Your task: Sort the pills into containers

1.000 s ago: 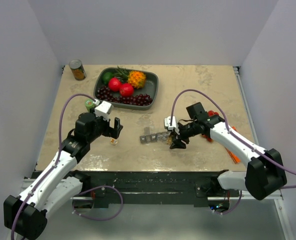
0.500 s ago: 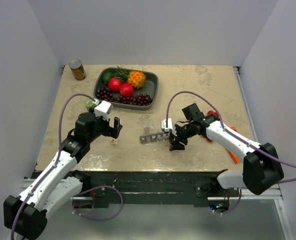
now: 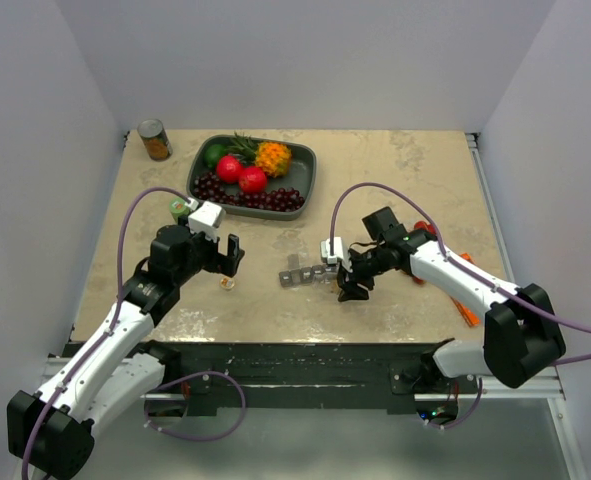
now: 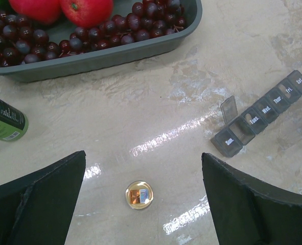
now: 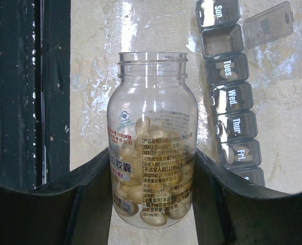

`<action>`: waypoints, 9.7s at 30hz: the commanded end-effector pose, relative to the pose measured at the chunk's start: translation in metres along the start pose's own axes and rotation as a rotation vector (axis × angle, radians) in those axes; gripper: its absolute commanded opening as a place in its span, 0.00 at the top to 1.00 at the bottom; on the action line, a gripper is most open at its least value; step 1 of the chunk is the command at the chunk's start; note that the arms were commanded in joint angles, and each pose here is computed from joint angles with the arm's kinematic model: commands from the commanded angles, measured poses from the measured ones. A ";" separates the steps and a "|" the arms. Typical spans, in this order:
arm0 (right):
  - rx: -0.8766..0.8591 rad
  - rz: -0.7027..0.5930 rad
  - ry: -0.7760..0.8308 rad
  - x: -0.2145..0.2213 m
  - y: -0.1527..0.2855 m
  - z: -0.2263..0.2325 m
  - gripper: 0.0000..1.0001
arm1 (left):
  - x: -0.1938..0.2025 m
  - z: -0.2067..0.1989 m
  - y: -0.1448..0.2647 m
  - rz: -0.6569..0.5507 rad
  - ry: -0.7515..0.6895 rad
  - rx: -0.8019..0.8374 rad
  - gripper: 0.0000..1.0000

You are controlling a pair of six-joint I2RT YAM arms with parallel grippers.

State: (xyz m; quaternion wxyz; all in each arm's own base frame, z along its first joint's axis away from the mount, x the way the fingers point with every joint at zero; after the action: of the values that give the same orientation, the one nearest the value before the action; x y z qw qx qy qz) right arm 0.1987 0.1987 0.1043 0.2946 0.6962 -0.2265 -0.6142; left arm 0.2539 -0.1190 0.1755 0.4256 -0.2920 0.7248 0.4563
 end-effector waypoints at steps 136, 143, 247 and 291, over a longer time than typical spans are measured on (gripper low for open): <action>0.032 0.635 -0.118 -0.004 -0.048 -0.056 1.00 | -0.033 0.000 0.011 -0.101 -0.029 -0.019 0.00; 0.030 0.646 -0.116 -0.006 -0.047 -0.057 1.00 | -0.033 0.000 0.011 -0.103 -0.028 -0.015 0.00; 0.014 -0.620 0.226 -0.150 0.073 0.005 1.00 | 0.034 0.001 0.002 0.052 0.470 -0.109 0.00; 0.067 -0.561 0.169 -0.120 0.072 -0.013 1.00 | 0.106 0.023 -0.054 0.430 0.440 -0.492 0.25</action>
State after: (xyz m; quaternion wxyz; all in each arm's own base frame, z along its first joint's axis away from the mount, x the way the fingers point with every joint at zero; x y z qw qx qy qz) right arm 0.1983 0.2306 0.2366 0.1104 0.7812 -0.0310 -0.6137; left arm 0.2466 -0.1150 0.0478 0.0686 -0.3021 0.7310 0.6080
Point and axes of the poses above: each gripper's point midway between its finger pads, its own y axis back along the fingers, its own z axis along the line the jaws close on, x = y × z, the point moved 2 cm from there along y, back along the fingers, and after that the axes turned 10 degrees about y, right-handed, at the moved point
